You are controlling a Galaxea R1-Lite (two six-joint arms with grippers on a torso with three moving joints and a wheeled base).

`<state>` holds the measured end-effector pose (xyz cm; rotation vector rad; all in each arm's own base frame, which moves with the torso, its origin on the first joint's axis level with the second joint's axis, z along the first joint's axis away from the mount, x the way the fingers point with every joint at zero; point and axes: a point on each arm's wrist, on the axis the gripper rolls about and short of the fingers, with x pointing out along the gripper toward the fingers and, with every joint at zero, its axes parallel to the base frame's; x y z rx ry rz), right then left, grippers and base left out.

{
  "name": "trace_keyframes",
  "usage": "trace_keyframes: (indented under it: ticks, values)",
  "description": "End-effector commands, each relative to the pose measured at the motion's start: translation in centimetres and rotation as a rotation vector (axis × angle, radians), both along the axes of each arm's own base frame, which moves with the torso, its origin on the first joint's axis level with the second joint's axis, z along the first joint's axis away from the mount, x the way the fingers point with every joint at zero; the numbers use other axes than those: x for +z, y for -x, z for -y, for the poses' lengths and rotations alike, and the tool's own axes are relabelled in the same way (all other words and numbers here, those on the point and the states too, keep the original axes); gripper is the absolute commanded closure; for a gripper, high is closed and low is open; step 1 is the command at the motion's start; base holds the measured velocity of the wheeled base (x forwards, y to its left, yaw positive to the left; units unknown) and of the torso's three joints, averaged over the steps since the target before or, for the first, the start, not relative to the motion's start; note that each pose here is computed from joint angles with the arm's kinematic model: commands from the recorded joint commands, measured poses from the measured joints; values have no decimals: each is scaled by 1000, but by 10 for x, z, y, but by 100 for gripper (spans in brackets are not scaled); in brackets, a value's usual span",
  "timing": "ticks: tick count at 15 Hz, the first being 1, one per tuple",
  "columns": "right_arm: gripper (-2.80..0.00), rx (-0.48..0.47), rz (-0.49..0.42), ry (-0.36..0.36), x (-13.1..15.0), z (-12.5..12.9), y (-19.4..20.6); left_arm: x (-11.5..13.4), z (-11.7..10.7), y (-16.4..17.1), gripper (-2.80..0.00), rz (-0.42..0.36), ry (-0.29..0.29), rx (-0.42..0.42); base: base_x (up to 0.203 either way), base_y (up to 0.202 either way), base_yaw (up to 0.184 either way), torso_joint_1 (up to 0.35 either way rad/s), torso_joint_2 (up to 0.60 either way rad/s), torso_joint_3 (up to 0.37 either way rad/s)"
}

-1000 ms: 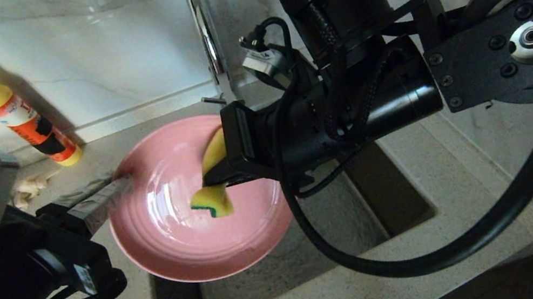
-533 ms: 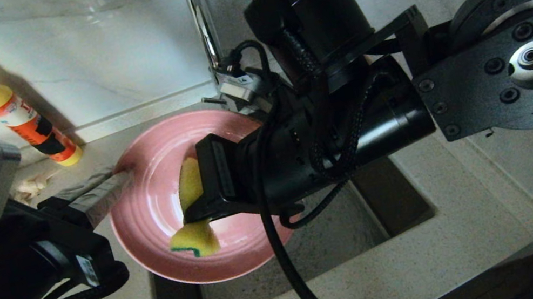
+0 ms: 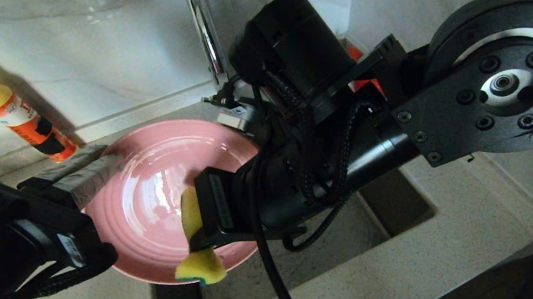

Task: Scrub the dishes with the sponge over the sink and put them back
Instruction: Wipe the plate

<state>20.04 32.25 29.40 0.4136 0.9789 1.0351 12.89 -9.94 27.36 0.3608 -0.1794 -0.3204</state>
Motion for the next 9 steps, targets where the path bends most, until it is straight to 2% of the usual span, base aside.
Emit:
trace_keyframes:
  ticks: [1,9]
  values:
    - [0,-1,-9,4,1,2,1,2,-1,0,0,11,8,3,0,0,0,0,0,0]
    - [0,-46,13,-24,18,29,0,2,-2,1,0,9,6,6,0,0,0,0,0,0]
